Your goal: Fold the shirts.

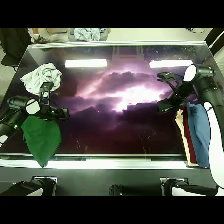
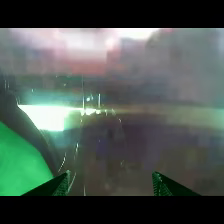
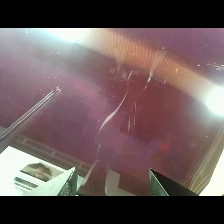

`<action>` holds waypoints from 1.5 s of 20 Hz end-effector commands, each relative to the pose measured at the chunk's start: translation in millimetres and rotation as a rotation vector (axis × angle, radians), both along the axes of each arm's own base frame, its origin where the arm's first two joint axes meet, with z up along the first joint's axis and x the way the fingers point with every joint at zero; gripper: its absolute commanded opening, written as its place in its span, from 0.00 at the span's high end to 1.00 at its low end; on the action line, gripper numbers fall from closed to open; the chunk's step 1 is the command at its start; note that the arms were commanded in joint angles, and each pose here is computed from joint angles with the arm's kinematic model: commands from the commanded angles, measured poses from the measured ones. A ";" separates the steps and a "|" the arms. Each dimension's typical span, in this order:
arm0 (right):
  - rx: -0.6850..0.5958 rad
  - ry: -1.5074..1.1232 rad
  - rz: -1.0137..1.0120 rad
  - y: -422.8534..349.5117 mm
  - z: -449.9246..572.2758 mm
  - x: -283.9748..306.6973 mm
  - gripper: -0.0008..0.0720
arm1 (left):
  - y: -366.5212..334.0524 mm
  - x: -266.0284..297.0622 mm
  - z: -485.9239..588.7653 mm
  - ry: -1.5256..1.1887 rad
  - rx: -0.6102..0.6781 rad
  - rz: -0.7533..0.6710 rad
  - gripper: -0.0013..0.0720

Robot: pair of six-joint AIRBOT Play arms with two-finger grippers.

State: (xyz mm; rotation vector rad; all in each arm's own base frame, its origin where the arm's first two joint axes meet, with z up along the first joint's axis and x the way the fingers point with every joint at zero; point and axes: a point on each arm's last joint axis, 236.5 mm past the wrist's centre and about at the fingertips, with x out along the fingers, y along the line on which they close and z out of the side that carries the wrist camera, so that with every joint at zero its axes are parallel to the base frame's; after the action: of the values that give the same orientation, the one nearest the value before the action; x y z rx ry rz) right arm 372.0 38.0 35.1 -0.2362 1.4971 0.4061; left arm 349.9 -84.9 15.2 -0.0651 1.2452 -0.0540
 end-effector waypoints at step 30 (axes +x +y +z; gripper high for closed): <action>0.153 -0.230 -0.047 33.4 13.8 55.1 0.25 | 251.7 283.2 -97.0 -0.313 0.158 0.310 0.00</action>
State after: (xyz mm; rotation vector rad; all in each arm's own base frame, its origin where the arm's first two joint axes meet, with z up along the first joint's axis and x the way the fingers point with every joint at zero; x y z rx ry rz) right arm 430.1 70.2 49.9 -0.1294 1.2247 0.4330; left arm 642.3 170.4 -60.6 -0.1329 0.8413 0.2939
